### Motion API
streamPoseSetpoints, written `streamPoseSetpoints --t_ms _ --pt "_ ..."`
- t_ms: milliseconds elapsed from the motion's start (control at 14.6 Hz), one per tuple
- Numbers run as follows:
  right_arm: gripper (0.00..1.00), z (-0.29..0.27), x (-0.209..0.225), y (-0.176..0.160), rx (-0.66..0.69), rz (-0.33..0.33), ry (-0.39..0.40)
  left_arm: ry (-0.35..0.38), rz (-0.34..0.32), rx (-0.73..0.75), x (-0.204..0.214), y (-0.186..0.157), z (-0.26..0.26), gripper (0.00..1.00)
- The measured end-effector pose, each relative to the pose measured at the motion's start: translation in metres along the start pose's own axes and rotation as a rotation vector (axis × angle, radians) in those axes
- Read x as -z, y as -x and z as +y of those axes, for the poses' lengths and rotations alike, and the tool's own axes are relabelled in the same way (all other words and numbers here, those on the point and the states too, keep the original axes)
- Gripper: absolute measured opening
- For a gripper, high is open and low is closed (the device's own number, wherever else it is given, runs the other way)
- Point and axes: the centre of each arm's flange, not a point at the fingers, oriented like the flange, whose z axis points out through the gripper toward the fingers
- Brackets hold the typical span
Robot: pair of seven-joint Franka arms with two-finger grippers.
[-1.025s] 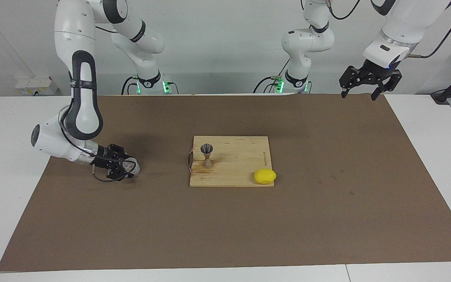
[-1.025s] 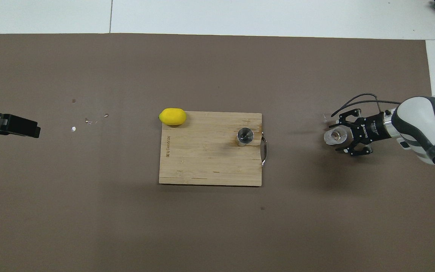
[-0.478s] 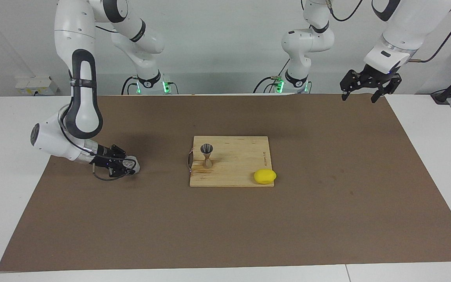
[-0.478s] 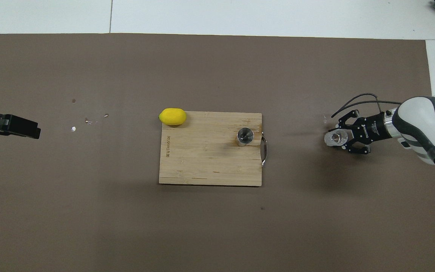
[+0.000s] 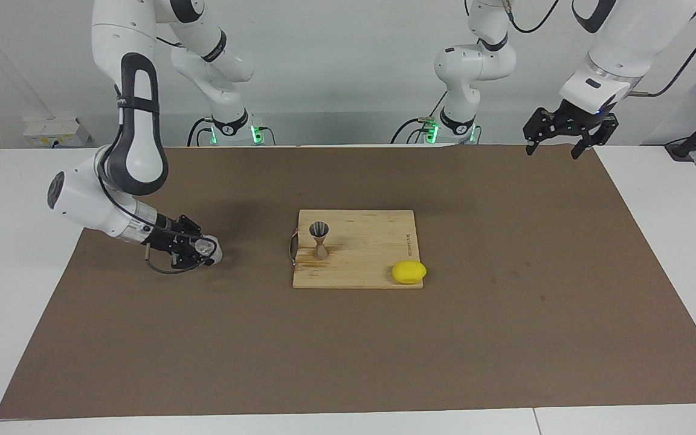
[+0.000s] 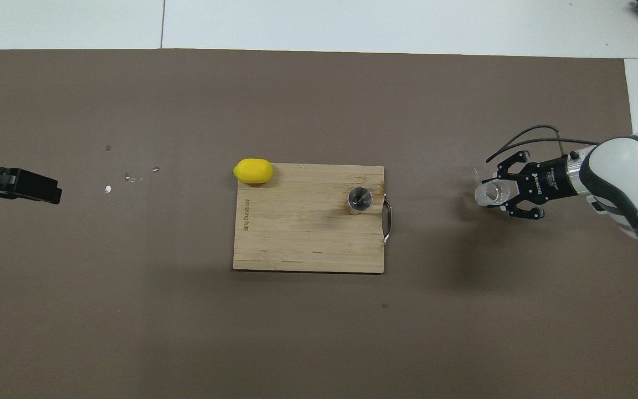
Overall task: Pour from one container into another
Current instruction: 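Grasp the clear glass cup with the right gripper and lift it, then move the glass cup over the metal cup with the right gripper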
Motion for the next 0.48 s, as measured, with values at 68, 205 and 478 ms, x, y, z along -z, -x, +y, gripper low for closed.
streamPoseSetpoints --t_ms 68,205,478 --pt "0.51 -0.005 -0.001 0.015 -0.010 0.005 -0.002 0.000 0.000 0.000 0.000 0.000 0.000 1.00" --pt "0.51 -0.016 -0.005 0.044 -0.005 0.013 -0.005 0.000 0.000 0.000 0.000 0.000 0.000 1.00" --pt "0.51 -0.034 -0.019 0.100 -0.021 0.031 -0.022 0.000 0.000 0.000 0.000 0.000 0.000 1.00"
